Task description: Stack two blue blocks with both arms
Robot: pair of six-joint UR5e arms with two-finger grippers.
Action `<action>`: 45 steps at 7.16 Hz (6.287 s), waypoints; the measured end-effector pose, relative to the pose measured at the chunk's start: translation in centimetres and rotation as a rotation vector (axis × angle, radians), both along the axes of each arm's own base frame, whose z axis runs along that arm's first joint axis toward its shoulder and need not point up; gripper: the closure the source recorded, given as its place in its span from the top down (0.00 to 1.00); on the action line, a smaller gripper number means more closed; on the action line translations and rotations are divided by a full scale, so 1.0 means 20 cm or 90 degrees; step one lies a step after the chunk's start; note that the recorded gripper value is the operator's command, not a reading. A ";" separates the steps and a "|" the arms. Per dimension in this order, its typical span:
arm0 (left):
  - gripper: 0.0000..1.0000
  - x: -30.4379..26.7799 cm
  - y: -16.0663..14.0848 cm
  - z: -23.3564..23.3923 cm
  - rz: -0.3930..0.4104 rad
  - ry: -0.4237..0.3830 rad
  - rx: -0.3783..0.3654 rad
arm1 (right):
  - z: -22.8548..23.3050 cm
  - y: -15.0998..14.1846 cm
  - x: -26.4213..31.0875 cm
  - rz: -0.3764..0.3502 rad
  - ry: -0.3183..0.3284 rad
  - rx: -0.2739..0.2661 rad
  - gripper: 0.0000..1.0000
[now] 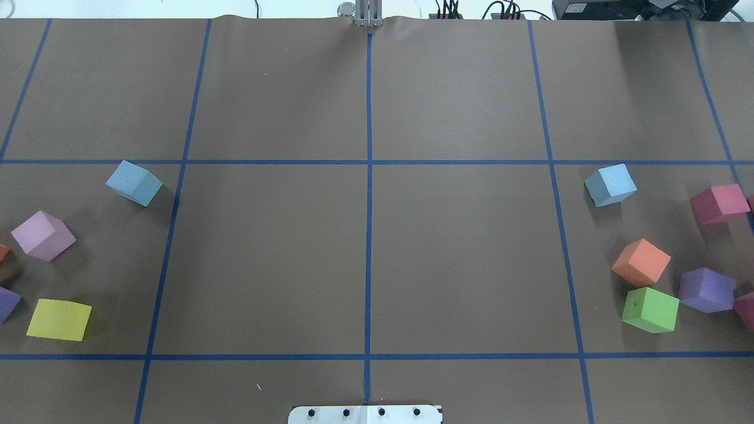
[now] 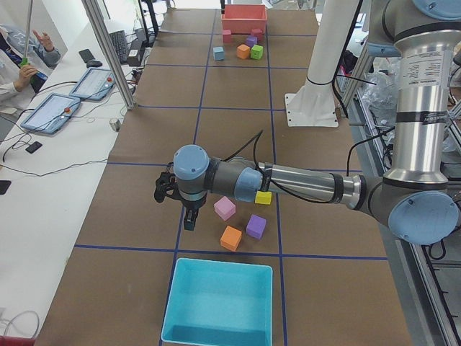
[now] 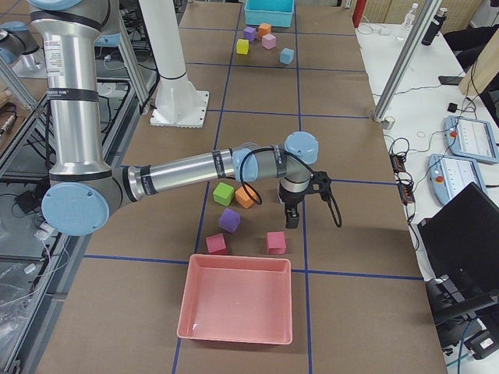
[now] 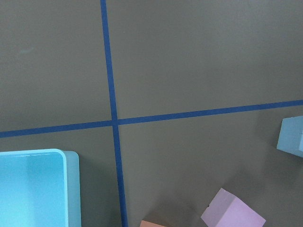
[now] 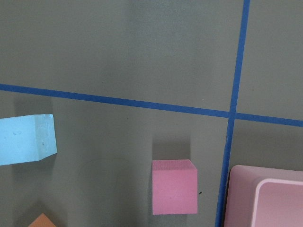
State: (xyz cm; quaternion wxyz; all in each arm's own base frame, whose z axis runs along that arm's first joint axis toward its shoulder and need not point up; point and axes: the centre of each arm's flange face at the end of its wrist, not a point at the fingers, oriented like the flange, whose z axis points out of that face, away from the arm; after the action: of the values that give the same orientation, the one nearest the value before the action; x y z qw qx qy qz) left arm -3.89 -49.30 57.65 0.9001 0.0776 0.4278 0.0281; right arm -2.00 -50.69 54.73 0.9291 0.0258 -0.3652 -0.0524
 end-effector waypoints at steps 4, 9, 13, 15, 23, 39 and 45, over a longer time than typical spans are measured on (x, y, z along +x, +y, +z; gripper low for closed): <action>0.99 0.10 -0.11 -0.13 -0.005 0.006 -0.007 | -0.11 -0.10 -0.12 -0.023 0.019 0.035 1.00; 0.97 0.74 -0.35 -0.54 0.050 0.026 -0.013 | -0.35 -0.15 -0.59 -0.062 -0.004 0.042 1.00; 0.97 1.07 -0.41 -0.60 0.095 -0.001 0.003 | -0.43 -0.06 -0.99 0.000 -0.048 0.003 1.00; 0.97 1.15 -0.43 -0.59 0.107 -0.009 0.002 | -0.33 -0.09 -1.05 0.006 -0.030 -0.009 1.00; 0.97 1.18 -0.44 -0.52 0.109 -0.010 0.000 | -0.20 -0.19 -1.26 -0.034 0.006 0.034 0.99; 0.95 1.22 -0.45 -0.49 0.115 -0.012 -0.006 | -0.09 -0.18 -1.36 -0.043 -0.023 0.068 0.62; 0.96 1.39 -0.48 -0.51 0.105 -0.026 0.024 | -0.85 -0.27 -1.55 0.003 -0.055 0.034 0.64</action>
State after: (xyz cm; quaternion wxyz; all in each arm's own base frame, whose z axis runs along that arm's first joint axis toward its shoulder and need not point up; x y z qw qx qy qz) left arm 23.95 -58.95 47.36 0.9017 0.0588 0.4135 0.1117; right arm -33.00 -56.00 37.83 0.9117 0.0534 -0.4032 -0.0583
